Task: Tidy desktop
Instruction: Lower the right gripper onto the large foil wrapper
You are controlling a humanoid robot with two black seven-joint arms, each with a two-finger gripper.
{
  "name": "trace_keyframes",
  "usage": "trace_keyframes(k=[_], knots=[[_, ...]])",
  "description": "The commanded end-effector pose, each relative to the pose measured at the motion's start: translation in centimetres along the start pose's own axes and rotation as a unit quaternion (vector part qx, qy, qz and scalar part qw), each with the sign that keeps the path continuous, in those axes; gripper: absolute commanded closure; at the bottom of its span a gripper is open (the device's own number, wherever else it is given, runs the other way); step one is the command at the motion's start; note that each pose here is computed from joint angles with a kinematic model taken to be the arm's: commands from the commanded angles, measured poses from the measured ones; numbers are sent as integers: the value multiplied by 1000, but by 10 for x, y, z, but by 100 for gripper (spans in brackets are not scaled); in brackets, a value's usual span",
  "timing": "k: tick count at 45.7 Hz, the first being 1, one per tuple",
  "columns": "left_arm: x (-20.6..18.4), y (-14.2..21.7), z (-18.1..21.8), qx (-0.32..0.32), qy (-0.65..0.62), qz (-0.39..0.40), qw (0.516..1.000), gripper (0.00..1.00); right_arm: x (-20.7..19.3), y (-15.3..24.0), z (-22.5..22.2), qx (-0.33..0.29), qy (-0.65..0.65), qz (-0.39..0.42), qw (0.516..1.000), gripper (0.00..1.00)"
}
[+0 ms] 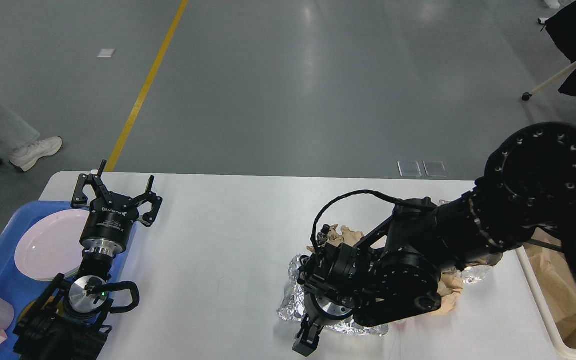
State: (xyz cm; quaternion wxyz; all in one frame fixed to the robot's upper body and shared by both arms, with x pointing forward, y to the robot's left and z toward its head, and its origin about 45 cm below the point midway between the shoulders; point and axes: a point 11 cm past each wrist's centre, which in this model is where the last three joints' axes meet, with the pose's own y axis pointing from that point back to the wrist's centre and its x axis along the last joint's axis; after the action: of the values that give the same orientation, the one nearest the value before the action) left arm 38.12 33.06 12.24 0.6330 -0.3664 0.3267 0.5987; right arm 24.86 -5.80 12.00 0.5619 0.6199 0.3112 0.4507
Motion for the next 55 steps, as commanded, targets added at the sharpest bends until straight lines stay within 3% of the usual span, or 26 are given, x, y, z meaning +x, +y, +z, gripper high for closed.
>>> trace_keyframes(k=[1,22,25,30,31,42,47,49,55], knots=[[0,0,0,0,0,0,1000,3,-6,-22,-9,6,-9,-7,1000,0],[0,0,0,1,0,-1,1000,4,-31,-43,6,-22,-24,-44,999,2],[0,0,0,1,0,-1,1000,4,-37,-44,8,-26,-22,-49,998,14],[0,0,0,1,0,0,1000,3,-43,-46,10,-28,-22,-56,998,53],[0,0,0,1,0,-1,1000,4,-43,-46,9,-28,-23,-57,998,56],[0,0,0,1,0,-1,1000,4,-51,-56,5,-22,-38,-61,997,65],[0,0,0,0,0,0,1000,4,-53,-59,4,-19,-44,-62,997,85],[0,0,0,0,0,0,1000,4,-53,-59,4,-19,-50,-63,997,100],[0,0,0,0,0,-1,1000,4,-54,-59,3,-14,-71,-67,995,100]])
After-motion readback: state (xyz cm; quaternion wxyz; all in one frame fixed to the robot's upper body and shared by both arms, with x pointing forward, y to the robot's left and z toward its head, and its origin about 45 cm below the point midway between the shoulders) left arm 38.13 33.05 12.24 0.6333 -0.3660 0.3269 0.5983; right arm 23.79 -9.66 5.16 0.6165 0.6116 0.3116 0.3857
